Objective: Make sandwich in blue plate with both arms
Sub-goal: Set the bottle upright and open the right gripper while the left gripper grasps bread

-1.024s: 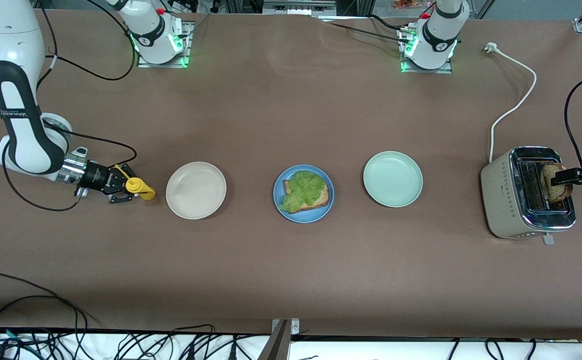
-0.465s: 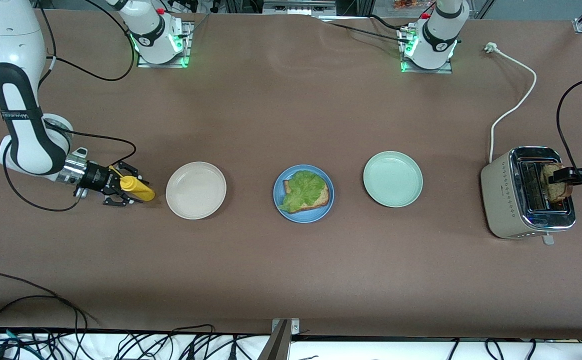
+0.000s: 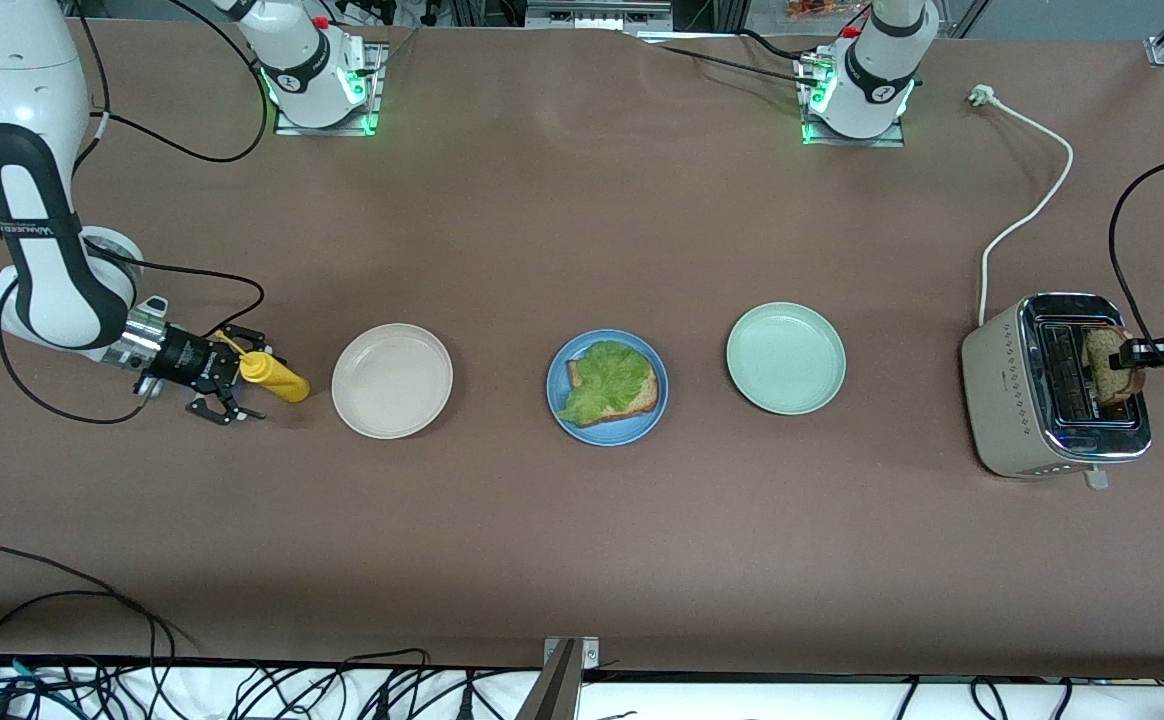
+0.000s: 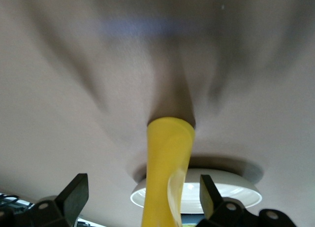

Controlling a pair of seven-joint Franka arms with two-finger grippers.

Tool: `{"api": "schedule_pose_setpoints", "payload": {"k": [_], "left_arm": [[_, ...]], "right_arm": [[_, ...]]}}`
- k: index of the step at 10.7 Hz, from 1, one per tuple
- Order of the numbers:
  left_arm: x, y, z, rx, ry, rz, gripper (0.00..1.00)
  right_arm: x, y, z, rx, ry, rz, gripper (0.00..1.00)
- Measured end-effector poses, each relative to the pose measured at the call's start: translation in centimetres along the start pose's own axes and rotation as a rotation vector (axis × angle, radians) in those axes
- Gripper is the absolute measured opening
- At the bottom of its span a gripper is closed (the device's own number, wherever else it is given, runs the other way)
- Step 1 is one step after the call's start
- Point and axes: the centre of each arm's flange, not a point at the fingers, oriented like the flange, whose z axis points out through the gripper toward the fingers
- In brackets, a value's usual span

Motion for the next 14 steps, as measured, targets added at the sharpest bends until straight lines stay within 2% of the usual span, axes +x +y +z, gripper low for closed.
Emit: {"api": "schedule_pose_setpoints", "payload": {"k": [4, 8, 11, 14], "left_arm": [[0.1, 0.2, -0.2, 0.0, 0.001, -0.032, 0.14], [0.2, 0.6, -1.1, 0.005, 0.016, -0.024, 0.1], [0.4, 1.6, -2.8, 0.013, 0.045, -0.008, 0.1], [0.4, 3.1, -5.9, 0.023, 0.086, 0.016, 0.1]], "right_arm": [[1.8, -0.2, -2.0, 0.037, 0.026, 0.025, 1.0], [4.3, -0.7, -8.3, 0.129, 0.071, 0.053, 1.0], [2.6, -1.2, -10.8, 0.074, 0.154, -0.066, 1.0], [-1.2, -2.1, -14.9, 0.044, 0.252, -0.219, 1.0]]}}
